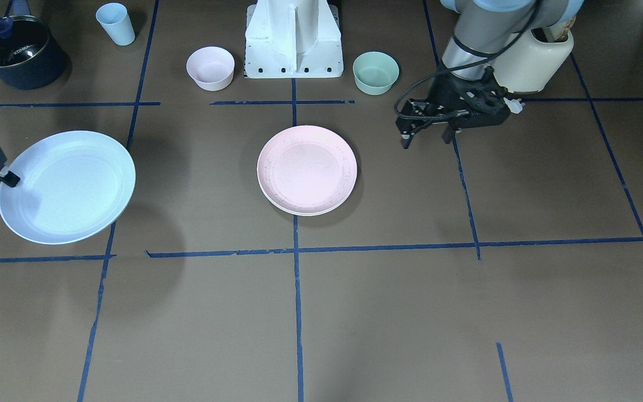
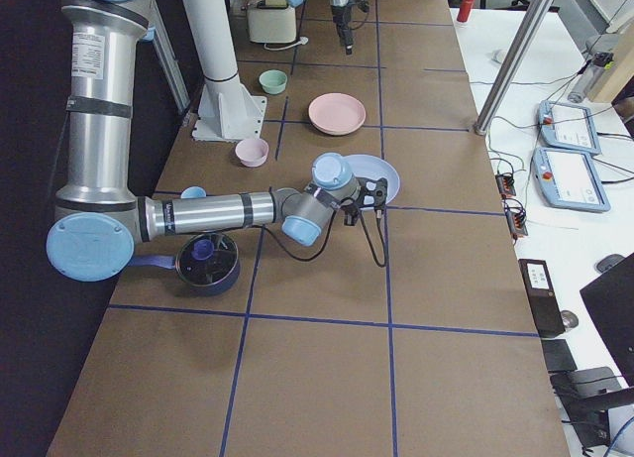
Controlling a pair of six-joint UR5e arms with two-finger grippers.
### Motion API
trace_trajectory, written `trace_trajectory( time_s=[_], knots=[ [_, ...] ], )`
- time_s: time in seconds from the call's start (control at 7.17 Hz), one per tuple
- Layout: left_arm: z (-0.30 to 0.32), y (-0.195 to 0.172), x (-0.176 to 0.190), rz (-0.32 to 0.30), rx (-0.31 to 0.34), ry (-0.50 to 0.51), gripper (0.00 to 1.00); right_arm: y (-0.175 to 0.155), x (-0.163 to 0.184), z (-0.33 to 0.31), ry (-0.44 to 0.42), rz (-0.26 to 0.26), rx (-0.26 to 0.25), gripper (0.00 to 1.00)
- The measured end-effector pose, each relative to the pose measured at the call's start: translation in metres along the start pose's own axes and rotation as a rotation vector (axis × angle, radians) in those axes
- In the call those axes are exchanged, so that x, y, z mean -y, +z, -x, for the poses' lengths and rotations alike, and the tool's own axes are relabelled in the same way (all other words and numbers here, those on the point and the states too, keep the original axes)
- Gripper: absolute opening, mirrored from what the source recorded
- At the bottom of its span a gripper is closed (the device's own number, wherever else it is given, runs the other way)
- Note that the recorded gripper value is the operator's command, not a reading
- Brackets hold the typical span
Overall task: Stack three plates with pink and blue
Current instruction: 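Lift the light blue plate toward the pink plate while the left arm retracts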
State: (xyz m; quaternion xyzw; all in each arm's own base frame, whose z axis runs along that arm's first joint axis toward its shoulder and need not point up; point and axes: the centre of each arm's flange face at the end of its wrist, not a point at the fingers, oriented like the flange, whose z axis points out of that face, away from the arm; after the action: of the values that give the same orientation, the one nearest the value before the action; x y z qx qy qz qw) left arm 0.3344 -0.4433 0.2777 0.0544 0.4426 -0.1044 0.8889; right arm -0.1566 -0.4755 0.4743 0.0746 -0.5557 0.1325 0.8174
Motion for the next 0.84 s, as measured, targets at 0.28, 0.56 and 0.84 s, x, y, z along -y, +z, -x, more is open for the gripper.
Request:
trace_trajectory(
  time_s=[0.28,0.56,0.84],
  knots=[
    [0.069,-0.012,0.036,0.049,0.032,0.116,1.0,0.016,0.008,0.074,0.022,0.029,0.009,0.0],
    [0.147,-0.019,0.07,0.107,0.043,0.18,1.0,0.056,-0.013,0.154,0.045,0.051,0.021,0.0],
    [0.218,-0.028,0.097,0.119,0.062,0.237,1.0,0.112,-0.061,0.236,0.072,0.033,0.012,0.0]
  ],
)
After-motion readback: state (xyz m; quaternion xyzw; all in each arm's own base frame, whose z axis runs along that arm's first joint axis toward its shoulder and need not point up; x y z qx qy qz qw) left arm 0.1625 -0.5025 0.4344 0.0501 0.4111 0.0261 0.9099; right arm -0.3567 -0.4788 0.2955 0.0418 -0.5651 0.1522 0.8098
